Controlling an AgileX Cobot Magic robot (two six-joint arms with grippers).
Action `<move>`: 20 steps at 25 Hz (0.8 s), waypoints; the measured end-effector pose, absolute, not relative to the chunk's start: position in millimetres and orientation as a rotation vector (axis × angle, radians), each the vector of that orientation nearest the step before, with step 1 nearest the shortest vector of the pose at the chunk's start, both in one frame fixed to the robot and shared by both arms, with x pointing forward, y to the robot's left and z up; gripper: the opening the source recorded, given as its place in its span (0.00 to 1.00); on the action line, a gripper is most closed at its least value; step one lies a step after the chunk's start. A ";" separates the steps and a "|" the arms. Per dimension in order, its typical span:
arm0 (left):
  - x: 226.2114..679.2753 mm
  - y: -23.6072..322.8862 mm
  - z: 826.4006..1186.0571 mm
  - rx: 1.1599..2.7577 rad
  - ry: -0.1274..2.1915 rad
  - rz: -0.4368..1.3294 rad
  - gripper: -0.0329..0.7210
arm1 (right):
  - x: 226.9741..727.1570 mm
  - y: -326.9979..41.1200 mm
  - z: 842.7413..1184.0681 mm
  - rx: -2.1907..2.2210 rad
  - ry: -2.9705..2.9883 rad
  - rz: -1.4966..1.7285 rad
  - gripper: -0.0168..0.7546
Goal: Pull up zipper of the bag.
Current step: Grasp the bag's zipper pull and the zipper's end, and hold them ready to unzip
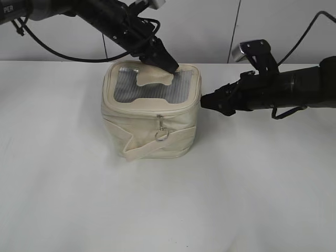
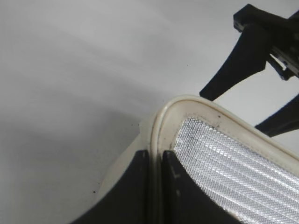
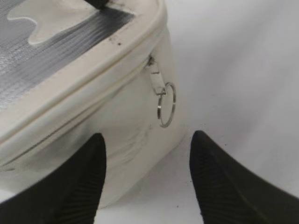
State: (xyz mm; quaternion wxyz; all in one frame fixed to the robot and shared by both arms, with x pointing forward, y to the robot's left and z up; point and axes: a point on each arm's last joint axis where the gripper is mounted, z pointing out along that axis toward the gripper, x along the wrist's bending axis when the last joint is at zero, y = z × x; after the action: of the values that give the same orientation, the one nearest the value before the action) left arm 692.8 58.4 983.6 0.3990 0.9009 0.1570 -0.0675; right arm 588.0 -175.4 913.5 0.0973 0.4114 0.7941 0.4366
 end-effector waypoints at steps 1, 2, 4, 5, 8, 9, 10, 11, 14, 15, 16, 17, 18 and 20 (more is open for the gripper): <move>692.8 58.4 983.2 2.279 0.398 -0.172 0.12 | 591.1 -175.0 911.0 1.220 2.352 1.286 0.61; 692.8 58.4 983.2 2.279 0.398 -0.172 0.11 | 594.5 -174.6 908.5 1.222 2.352 1.279 0.61; 692.8 58.4 983.2 2.279 0.399 -0.173 0.11 | 600.8 -173.5 904.8 1.222 2.350 1.274 0.61; 692.8 58.4 983.2 2.279 0.400 -0.173 0.11 | 603.8 -172.9 903.6 1.221 2.348 1.274 0.61; 692.8 58.3 983.2 2.278 0.402 -0.174 0.11 | 612.5 -170.9 903.9 1.206 2.337 1.284 0.61; 692.8 58.3 983.2 2.278 0.403 -0.175 0.11 | 615.2 -170.1 903.4 1.203 2.334 1.288 0.61; 692.8 58.3 983.2 2.278 0.403 -0.175 0.11 | 617.1 -168.7 902.3 1.199 2.336 1.293 0.61; 692.8 58.3 983.2 2.278 0.403 -0.175 0.11 | 618.9 -166.7 900.1 1.198 2.340 1.293 0.61; 692.8 58.3 983.2 2.278 0.403 -0.175 0.11 | 621.8 -157.9 892.4 1.189 2.361 1.290 0.59; 692.8 58.3 983.2 2.278 0.403 -0.175 0.11 | 623.2 -155.7 890.9 1.186 2.364 1.281 0.56; 692.8 58.3 983.2 2.278 0.403 -0.175 0.11 | 624.6 -153.6 890.1 1.184 2.364 1.267 0.49; 692.8 58.3 983.2 2.278 0.404 -0.175 0.11 | 625.6 -151.7 890.3 1.179 2.363 1.259 0.37; 692.9 58.4 983.2 2.278 0.404 -0.174 0.11 | 626.5 -149.5 891.3 1.172 2.362 1.259 0.25; 693.0 58.3 983.2 2.278 0.405 -0.173 0.11 | 626.5 -147.6 891.6 1.194 2.358 1.266 0.08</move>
State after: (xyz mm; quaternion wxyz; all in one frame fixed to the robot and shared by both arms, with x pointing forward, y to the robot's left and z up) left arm 693.0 58.3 983.2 0.3994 0.9001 0.1600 -0.0682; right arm 626.5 -147.6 891.6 0.1053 0.4051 0.8001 0.4298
